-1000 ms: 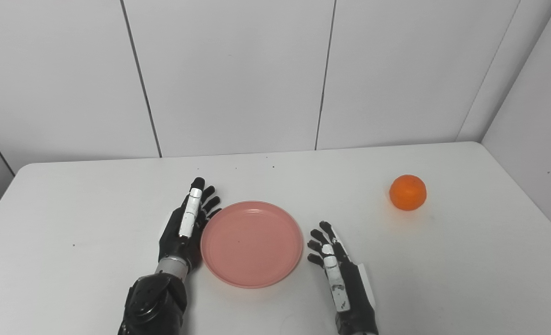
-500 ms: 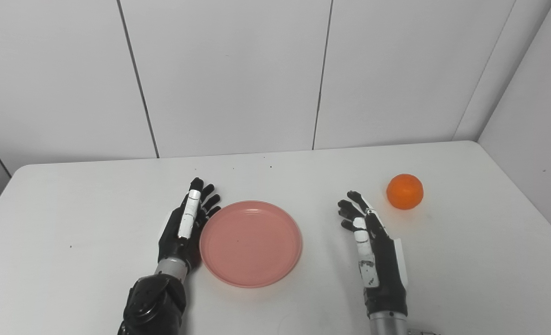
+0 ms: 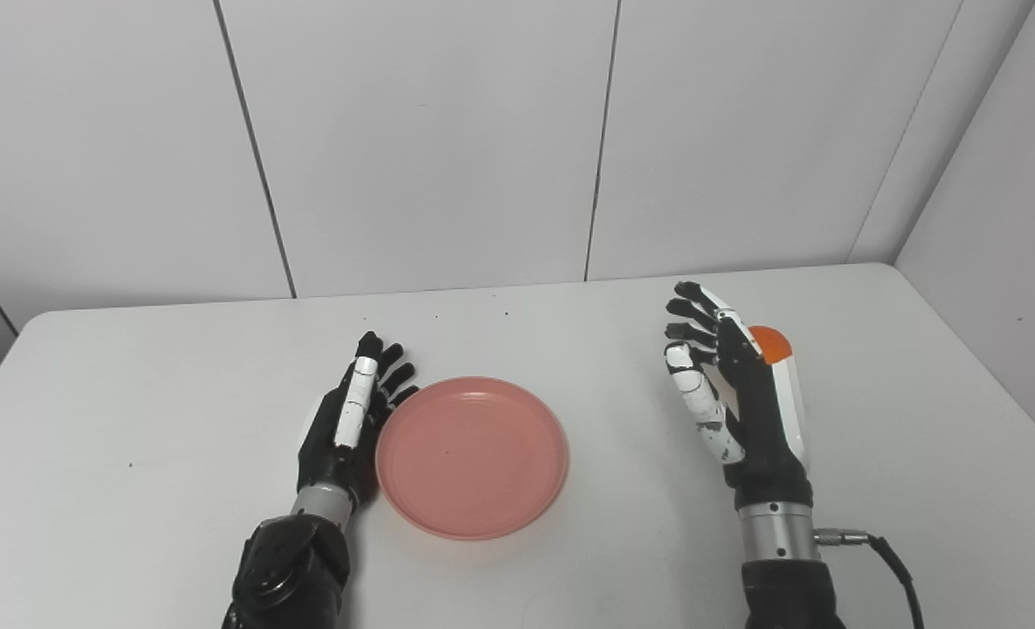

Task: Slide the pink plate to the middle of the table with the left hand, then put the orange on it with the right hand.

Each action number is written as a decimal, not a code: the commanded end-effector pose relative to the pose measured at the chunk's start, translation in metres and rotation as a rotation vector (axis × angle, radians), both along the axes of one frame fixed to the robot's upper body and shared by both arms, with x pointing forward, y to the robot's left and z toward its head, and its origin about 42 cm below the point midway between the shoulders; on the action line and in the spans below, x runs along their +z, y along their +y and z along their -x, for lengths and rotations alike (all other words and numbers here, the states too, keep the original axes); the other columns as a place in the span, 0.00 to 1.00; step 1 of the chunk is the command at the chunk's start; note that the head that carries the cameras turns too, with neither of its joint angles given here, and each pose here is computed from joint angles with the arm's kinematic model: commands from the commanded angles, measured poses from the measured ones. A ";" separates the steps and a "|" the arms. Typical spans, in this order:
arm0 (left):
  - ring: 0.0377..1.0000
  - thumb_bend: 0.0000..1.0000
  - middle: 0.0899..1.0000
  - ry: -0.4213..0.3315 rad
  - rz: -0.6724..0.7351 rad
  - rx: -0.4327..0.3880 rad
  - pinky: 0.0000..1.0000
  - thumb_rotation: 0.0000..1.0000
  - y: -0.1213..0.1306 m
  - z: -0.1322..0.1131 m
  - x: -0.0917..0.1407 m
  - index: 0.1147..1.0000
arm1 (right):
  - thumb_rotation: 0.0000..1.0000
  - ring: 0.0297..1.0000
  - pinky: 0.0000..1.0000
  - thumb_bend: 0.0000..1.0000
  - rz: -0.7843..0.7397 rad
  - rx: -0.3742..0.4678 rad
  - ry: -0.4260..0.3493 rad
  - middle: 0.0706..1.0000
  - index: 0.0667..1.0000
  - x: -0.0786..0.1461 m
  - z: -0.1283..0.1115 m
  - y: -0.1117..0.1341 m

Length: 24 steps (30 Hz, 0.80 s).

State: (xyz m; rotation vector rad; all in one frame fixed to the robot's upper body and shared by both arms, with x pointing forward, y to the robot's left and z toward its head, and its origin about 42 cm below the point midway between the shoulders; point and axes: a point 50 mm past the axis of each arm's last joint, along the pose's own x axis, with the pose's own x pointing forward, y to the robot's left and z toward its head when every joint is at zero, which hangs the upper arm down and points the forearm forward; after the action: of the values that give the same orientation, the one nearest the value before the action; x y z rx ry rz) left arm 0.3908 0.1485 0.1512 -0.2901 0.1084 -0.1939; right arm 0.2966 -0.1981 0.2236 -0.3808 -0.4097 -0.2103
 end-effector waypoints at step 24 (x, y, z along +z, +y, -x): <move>0.91 0.80 0.95 -0.023 0.024 -0.022 0.87 0.76 -0.004 0.000 0.005 1.00 | 0.99 0.83 0.82 0.85 0.741 -0.157 0.043 0.82 0.78 0.040 -0.047 -0.071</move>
State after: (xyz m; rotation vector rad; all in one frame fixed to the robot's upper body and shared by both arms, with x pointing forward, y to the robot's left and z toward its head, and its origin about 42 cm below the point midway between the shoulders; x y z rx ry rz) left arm 0.3905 0.1486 0.1512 -0.2933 0.1032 -0.2072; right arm 0.3408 -0.2707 0.2463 -1.1092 -0.3020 -0.1794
